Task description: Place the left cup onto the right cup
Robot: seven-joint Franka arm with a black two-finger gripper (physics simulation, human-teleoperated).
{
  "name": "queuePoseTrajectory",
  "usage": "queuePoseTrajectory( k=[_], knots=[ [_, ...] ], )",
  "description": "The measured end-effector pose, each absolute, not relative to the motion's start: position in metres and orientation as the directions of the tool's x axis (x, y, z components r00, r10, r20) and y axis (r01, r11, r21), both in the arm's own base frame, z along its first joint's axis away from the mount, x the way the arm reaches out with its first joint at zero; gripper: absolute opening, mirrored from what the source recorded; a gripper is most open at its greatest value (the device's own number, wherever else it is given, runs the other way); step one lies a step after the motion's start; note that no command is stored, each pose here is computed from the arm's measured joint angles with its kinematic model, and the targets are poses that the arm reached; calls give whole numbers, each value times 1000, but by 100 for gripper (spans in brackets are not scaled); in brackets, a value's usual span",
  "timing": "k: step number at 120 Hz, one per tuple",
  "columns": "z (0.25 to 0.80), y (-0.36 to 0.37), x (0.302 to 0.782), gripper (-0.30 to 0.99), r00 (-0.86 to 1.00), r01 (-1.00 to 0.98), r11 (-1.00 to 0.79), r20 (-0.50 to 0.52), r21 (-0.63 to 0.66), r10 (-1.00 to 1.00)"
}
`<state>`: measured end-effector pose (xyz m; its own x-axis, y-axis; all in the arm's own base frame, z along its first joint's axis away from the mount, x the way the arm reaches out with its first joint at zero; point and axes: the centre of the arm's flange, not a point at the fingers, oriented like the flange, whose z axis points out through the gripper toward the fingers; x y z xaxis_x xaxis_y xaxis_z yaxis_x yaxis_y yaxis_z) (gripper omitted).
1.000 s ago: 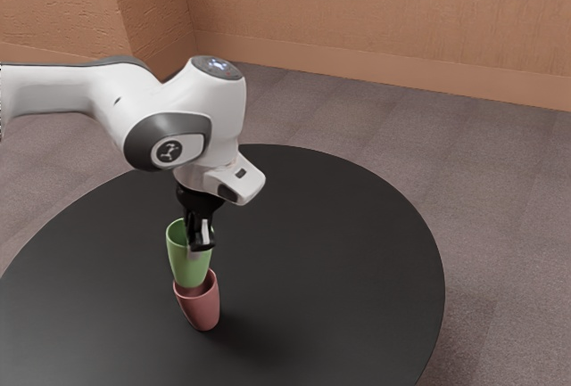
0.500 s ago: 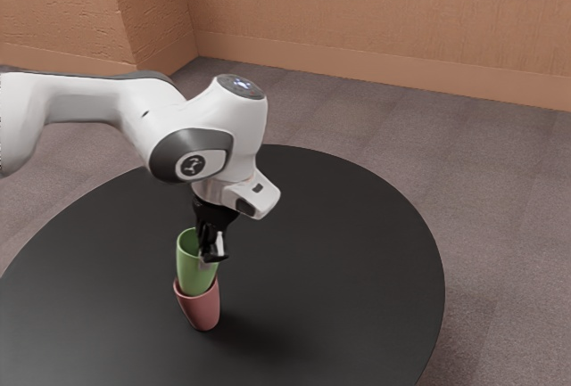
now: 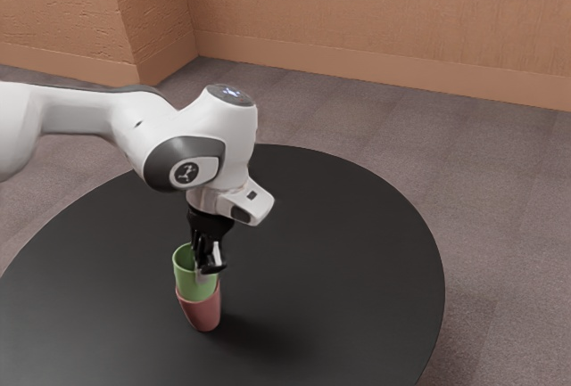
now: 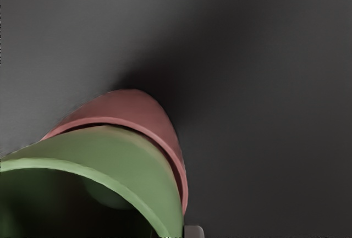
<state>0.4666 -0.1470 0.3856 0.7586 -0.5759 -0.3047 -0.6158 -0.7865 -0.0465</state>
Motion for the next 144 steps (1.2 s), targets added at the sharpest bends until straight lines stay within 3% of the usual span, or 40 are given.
queuePoseTrajectory(
  k=[36, 60, 84, 144],
  knots=[
    [387, -130, 469, -9, 786, -576, -816, -303, -45, -539],
    [397, -132, 467, 34, 793, -573, -819, -280, -40, -541],
    [412, -128, 471, 56, 803, -569, -821, -252, -49, -541],
    [530, -101, 550, 68, 796, -606, -787, -94, -116, -598]
  ],
)
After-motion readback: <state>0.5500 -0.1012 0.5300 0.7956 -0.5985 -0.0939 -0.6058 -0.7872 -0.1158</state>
